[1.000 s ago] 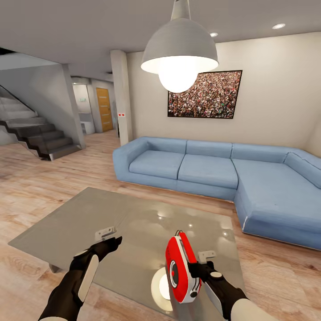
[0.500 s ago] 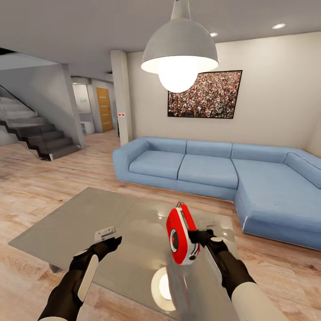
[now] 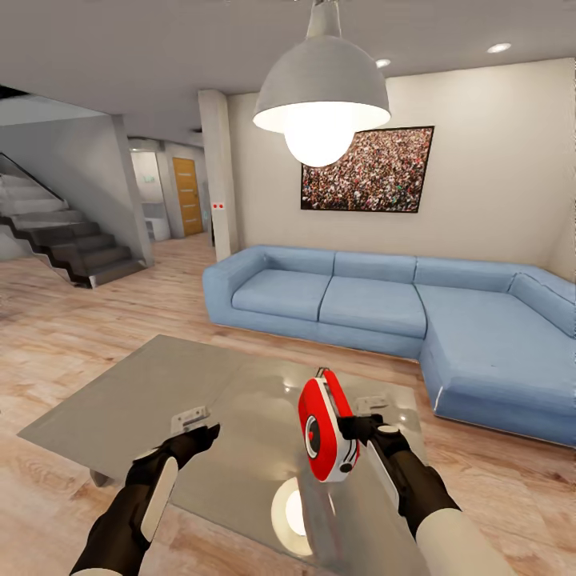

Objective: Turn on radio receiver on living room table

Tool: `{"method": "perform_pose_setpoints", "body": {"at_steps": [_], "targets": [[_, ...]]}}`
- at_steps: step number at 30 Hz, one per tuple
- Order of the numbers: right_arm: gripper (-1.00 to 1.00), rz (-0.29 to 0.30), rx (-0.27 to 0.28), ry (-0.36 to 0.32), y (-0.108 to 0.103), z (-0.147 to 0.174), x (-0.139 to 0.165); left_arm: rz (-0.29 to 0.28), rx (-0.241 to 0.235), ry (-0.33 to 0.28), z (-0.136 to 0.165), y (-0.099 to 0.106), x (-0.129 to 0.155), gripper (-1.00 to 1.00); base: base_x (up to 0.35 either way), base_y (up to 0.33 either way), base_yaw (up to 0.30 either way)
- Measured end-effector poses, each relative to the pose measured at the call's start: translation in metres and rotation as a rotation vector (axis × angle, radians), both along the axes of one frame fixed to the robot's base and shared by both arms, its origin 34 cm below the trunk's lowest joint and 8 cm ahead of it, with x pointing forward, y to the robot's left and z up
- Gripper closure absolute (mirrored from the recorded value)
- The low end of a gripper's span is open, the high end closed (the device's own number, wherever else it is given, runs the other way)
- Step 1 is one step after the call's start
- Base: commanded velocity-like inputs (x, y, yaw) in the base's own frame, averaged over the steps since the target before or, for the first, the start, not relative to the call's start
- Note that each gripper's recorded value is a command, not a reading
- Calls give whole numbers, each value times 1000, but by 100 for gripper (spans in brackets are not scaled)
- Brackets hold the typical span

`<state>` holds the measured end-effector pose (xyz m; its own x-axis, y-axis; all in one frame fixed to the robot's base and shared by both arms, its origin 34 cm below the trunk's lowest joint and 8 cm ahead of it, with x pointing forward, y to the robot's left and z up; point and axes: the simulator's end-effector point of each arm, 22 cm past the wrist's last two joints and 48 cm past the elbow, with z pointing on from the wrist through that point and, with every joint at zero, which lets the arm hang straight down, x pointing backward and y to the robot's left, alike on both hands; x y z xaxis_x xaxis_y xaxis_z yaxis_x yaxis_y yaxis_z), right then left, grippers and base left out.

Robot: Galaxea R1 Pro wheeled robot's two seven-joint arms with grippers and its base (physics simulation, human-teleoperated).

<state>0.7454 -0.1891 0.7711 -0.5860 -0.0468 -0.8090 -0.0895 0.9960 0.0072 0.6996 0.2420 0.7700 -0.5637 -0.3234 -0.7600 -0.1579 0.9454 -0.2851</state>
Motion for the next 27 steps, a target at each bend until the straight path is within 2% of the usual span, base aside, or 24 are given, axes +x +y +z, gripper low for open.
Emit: {"method": "perform_pose_setpoints", "body": {"at_steps": [16,21,27], "targets": [[100,-1,3,5,0,-2,-1,0,-2,0,0,0,0,-100,-330,0,0],[100,-1,1,9,0,-4,-2,0,0,1,0,1,0,-100,-55,0,0],[100,4,-6,8,1,-3,-2,10,4,-34,6,3,4,-100,-6,0,0]]}}
